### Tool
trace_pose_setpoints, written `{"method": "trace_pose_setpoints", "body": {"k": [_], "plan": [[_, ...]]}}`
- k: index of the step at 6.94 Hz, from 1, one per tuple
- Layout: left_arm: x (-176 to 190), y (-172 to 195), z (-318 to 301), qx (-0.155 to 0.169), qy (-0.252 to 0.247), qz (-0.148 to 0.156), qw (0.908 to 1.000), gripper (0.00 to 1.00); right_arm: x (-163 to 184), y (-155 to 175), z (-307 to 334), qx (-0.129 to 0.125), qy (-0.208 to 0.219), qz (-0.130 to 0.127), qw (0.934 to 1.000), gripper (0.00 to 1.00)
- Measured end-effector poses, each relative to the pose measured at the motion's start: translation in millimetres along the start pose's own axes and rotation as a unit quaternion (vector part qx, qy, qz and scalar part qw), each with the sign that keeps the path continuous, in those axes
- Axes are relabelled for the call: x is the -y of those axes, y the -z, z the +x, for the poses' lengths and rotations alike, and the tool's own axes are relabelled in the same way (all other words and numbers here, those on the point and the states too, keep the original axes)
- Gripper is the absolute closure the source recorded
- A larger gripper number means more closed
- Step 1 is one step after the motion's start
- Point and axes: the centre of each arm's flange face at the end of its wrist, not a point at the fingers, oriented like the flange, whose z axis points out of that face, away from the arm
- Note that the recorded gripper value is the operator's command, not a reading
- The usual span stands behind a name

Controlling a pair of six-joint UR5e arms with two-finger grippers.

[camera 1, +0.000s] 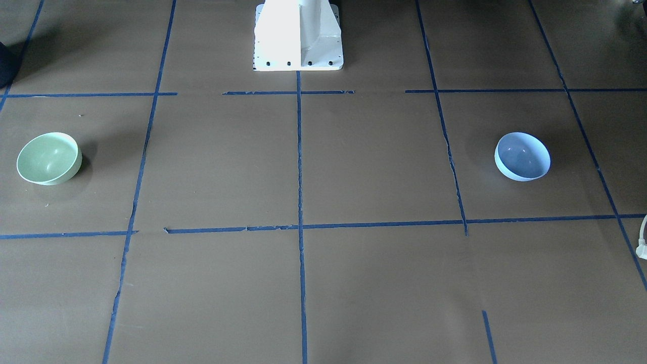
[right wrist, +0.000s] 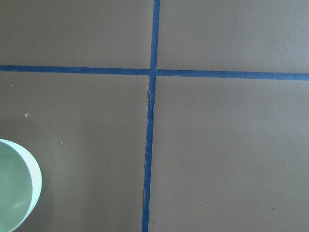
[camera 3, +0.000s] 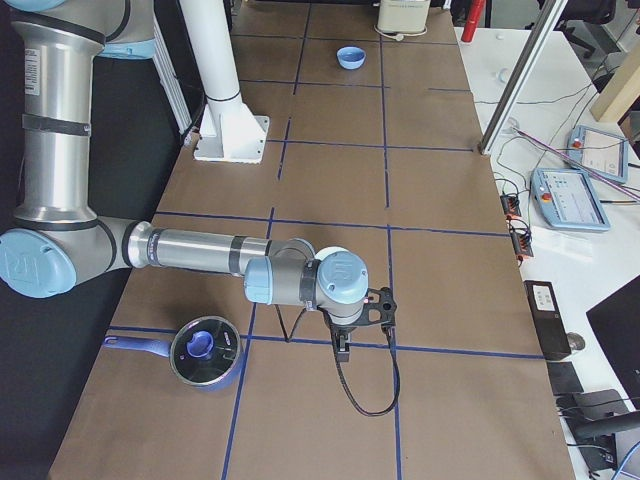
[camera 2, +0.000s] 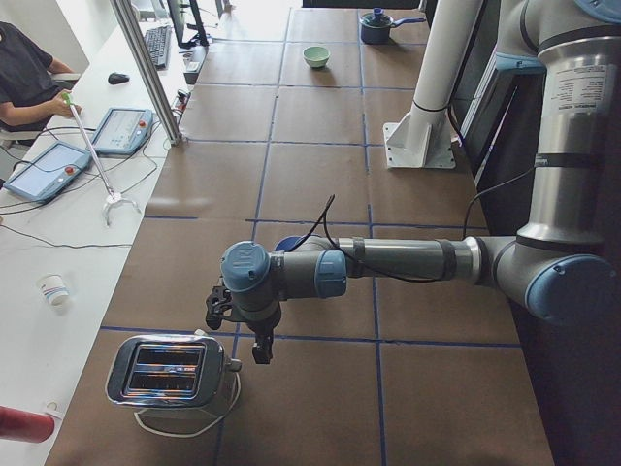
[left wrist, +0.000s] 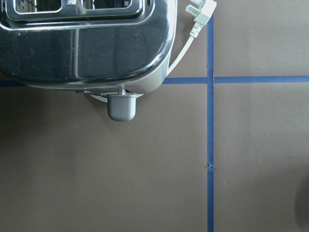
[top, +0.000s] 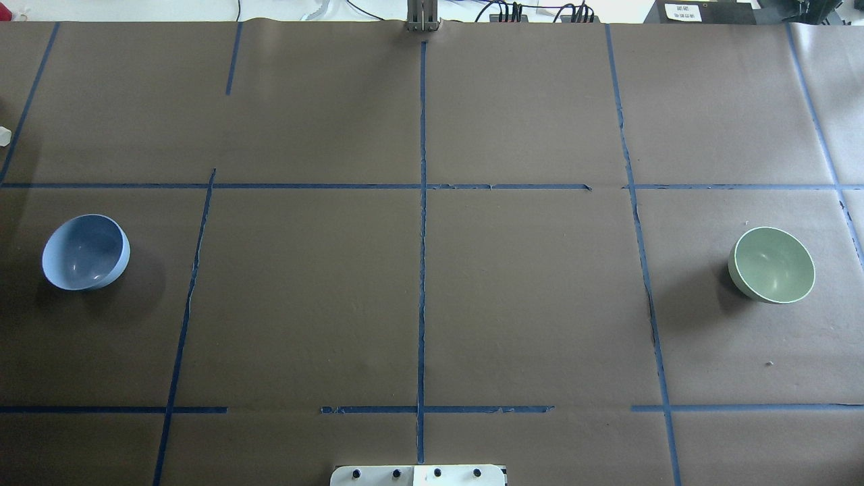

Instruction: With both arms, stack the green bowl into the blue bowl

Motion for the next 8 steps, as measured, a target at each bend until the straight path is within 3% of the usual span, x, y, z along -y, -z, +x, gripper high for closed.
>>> {"method": "trace_pose_setpoints", "body": {"k": [8], "plan": [[2.7,1.3,5.7,0.000,-0.007,0.004,1.0000,0.00,-0.1,0.7,-0.3,0.000,-0.001,0.001,1.0000,0.00]]}}
